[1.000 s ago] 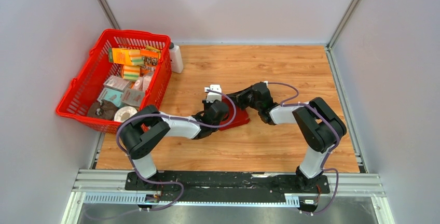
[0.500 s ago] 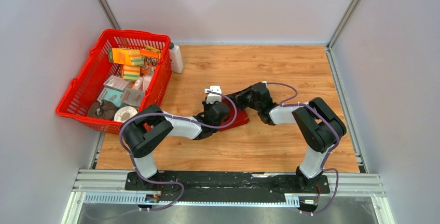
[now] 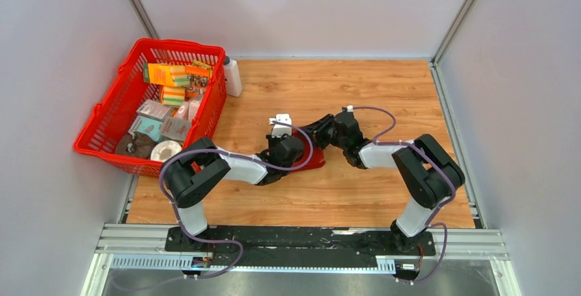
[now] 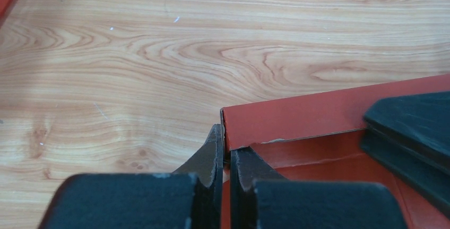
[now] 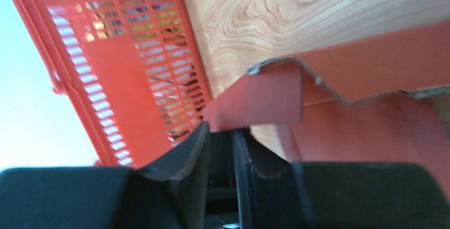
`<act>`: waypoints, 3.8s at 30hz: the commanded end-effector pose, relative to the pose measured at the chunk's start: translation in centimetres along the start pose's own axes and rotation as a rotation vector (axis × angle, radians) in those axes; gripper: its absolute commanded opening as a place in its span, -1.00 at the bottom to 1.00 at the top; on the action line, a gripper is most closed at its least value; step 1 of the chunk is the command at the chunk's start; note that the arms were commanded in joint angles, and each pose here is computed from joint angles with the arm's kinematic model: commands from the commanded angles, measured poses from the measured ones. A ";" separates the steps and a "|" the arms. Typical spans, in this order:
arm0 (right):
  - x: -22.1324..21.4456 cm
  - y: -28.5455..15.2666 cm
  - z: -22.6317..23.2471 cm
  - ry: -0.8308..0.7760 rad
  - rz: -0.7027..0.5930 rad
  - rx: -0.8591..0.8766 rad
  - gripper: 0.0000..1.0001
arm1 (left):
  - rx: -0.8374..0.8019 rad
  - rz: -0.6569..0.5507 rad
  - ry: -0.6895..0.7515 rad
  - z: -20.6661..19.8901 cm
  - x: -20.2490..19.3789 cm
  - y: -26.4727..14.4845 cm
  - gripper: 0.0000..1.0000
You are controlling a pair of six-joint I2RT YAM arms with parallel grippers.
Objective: Fold the paper box
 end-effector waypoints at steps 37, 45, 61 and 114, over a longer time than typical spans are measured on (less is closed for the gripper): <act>1.0 -2.1 4.6 -0.789 0.129 -0.203 -0.17 | 0.029 -0.009 -0.025 3.9 -0.3 -1.7 -1.00; 0.5 -1.1 3.8 -0.711 0.179 -0.175 -0.11 | 0.021 -0.011 -0.038 3.9 -0.1 -1.8 -1.00; 1.3 -0.3 2.4 -0.524 0.215 -0.065 -0.45 | 0.015 -0.003 -0.043 4.1 -0.3 -2.0 -1.00; 3.8 2.2 -1.4 -0.740 0.067 -0.430 -1.00 | 0.090 0.041 -0.124 5.4 -1.2 -1.4 -1.00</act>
Point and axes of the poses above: each gripper's point midway between its finger pads, its own y axis out along the fingers, its own z axis along the line the jaws close on, x = y × z, the point moved 8 cm from there along -y, back along the fingers, and after that the axes turned 2 degrees about -y, right-handed, at the moved point
